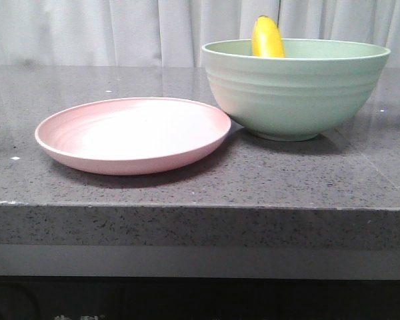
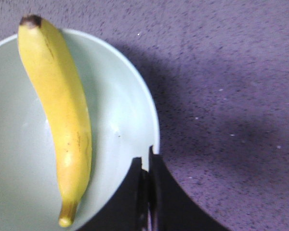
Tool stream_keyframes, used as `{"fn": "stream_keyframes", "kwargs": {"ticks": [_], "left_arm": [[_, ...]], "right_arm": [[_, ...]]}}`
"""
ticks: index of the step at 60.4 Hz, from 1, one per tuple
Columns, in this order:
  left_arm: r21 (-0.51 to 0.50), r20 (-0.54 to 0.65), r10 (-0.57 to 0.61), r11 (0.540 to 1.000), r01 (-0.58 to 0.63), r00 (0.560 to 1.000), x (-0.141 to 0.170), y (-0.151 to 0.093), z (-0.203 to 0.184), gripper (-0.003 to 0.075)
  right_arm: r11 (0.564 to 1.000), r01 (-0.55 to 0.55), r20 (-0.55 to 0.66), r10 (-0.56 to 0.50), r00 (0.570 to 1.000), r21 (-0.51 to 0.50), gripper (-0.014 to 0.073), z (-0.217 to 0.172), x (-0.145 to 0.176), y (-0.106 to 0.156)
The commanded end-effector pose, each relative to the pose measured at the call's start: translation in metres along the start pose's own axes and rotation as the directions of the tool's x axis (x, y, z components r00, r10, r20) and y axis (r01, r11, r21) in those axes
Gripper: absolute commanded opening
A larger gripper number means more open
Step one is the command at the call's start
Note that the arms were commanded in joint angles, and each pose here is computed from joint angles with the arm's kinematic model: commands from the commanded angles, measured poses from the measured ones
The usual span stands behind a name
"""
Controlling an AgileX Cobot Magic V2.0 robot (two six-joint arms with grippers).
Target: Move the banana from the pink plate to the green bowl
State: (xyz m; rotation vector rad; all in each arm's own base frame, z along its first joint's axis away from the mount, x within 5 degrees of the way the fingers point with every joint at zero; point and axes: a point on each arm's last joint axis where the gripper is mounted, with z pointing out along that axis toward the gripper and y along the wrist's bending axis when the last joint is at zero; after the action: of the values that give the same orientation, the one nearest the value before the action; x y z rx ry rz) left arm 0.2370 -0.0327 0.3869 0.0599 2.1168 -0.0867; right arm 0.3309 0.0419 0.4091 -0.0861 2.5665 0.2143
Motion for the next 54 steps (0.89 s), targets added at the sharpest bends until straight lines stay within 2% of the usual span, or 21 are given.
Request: {"fn": "stream_keyframes", "kwargs": {"ticks": [1, 12, 18, 30, 46, 54], "left_arm": [[0.000, 0.154, -0.025, 1.000, 0.026, 0.988, -0.012, 0.005, -0.022, -0.0018], [0.012, 0.268, -0.027, 1.000, 0.025, 0.963, 0.014, 0.007, -0.054, -0.0018], [0.018, 0.306, -0.028, 1.000, 0.024, 0.952, 0.034, 0.009, -0.067, -0.0018], [0.029, 0.392, -0.030, 0.999, 0.020, 0.920, 0.075, 0.011, -0.090, -0.0018], [0.033, 0.443, -0.030, 0.999, 0.017, 0.896, 0.128, 0.014, -0.106, -0.0018], [0.038, 0.480, -0.033, 0.999, 0.017, 0.877, 0.151, 0.016, -0.111, -0.0018]], "right_arm": [[1.000, 0.006, 0.178, -0.004, 0.984, -0.011, -0.0050, -0.045, 0.007, 0.002], [1.000, 0.019, 0.355, -0.012, 0.935, -0.016, -0.0050, -0.064, 0.055, 0.002], [1.000, 0.011, 0.463, 0.000, 0.886, -0.021, -0.0050, -0.073, 0.094, 0.000], [0.999, 0.031, 0.620, -0.035, 0.784, 0.018, -0.0050, -0.063, 0.178, -0.009], [0.999, 0.038, 0.702, -0.050, 0.710, 0.032, -0.0050, -0.040, 0.269, -0.019], [0.999, 0.041, 0.784, -0.052, 0.619, 0.034, -0.0050, -0.044, 0.290, -0.020]]}}
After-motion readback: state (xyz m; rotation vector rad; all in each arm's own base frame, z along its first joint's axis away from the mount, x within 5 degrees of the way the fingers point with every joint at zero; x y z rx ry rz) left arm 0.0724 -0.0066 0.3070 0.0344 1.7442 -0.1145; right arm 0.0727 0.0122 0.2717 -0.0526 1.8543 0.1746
